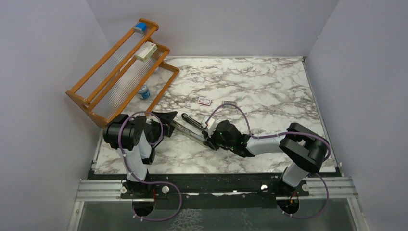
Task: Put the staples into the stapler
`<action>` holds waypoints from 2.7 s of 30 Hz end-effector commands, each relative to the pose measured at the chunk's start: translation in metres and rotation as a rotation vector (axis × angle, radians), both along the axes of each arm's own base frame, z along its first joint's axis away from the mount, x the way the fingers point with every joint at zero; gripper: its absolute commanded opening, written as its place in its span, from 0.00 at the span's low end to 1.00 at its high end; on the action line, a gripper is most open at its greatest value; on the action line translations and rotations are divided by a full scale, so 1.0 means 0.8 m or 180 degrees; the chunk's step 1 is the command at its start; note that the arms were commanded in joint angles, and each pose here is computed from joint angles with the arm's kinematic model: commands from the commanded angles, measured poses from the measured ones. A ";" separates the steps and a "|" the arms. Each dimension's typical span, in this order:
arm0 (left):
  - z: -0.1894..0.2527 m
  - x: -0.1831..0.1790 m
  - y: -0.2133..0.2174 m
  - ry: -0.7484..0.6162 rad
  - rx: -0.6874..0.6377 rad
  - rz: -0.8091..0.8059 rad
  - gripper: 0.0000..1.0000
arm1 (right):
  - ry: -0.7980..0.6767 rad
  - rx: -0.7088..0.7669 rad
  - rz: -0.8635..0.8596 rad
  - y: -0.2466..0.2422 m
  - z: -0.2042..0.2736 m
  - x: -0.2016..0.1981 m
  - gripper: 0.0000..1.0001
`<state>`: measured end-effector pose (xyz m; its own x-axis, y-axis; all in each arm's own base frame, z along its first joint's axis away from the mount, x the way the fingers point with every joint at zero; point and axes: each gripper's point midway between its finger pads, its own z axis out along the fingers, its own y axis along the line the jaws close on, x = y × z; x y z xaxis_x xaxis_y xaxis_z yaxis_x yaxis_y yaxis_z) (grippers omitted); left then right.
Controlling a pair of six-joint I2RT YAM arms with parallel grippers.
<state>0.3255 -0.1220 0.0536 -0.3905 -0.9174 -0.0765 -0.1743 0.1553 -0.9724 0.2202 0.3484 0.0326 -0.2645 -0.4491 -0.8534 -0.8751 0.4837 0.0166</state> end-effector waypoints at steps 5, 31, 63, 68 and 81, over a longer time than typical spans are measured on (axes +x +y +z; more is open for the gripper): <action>0.025 0.002 0.009 -0.0657 0.0634 -0.0034 0.93 | 0.0203 -0.0281 0.0111 -0.012 -0.032 -0.019 0.01; 0.088 -0.005 -0.025 -0.1070 0.1517 -0.0527 0.97 | 0.0225 -0.0208 0.0103 -0.003 -0.034 -0.016 0.01; 0.133 -0.034 -0.073 -0.1292 0.1357 -0.0782 0.97 | 0.0171 -0.0072 0.0041 -0.003 -0.029 -0.014 0.01; 0.145 -0.038 -0.081 -0.1354 0.1295 -0.0829 0.97 | 0.0167 -0.0076 0.0027 -0.004 -0.030 -0.013 0.03; 0.116 -0.037 -0.069 -0.1096 0.1503 -0.0770 0.98 | 0.0017 0.0046 0.0042 -0.007 0.002 -0.013 0.35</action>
<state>0.2908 -0.1813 0.1410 -0.4930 -0.6458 -0.5831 0.2328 0.5478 -0.8036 0.2196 0.3523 0.0319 -0.2647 -0.4237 -0.8662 -0.8760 0.4812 0.0323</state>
